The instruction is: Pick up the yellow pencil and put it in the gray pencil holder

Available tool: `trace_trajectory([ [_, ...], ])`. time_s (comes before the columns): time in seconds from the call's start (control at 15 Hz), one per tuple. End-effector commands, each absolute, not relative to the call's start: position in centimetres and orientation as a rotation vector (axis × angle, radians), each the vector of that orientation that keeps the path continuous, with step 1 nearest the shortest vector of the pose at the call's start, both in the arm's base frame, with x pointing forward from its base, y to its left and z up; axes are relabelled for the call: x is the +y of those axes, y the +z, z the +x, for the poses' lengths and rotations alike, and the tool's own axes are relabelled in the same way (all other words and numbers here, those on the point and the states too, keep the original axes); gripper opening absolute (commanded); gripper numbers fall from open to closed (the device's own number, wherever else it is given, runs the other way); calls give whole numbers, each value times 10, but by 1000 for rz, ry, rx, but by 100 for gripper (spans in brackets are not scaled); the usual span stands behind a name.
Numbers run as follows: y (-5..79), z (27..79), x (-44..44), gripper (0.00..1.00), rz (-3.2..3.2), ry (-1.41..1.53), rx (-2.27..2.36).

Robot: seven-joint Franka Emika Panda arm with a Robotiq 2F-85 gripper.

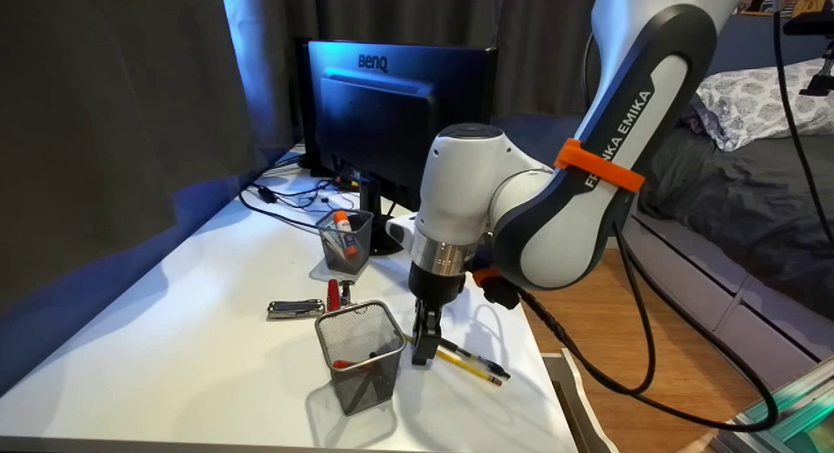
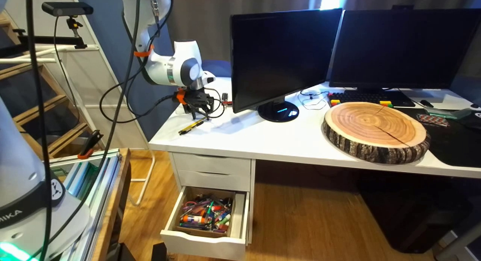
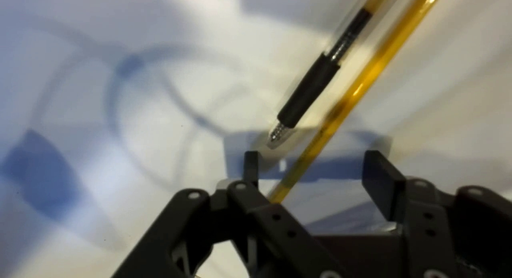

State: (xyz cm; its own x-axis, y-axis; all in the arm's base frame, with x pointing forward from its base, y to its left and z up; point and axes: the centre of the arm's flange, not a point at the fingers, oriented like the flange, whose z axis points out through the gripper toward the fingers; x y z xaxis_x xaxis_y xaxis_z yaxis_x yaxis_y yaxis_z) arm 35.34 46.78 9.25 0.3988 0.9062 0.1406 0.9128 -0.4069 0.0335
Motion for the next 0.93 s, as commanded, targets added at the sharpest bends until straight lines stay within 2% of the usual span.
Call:
trace_trajectory([
  [0.0,89,355,470,38,-2593,-227,-1659],
  [0.33,99,352,476,3,-2580,-238,-1678],
  [0.4,100,352,475,0,-2582,-235,-1679],
  [0.87,165,329,467,2,-2488,-313,-1710],
])
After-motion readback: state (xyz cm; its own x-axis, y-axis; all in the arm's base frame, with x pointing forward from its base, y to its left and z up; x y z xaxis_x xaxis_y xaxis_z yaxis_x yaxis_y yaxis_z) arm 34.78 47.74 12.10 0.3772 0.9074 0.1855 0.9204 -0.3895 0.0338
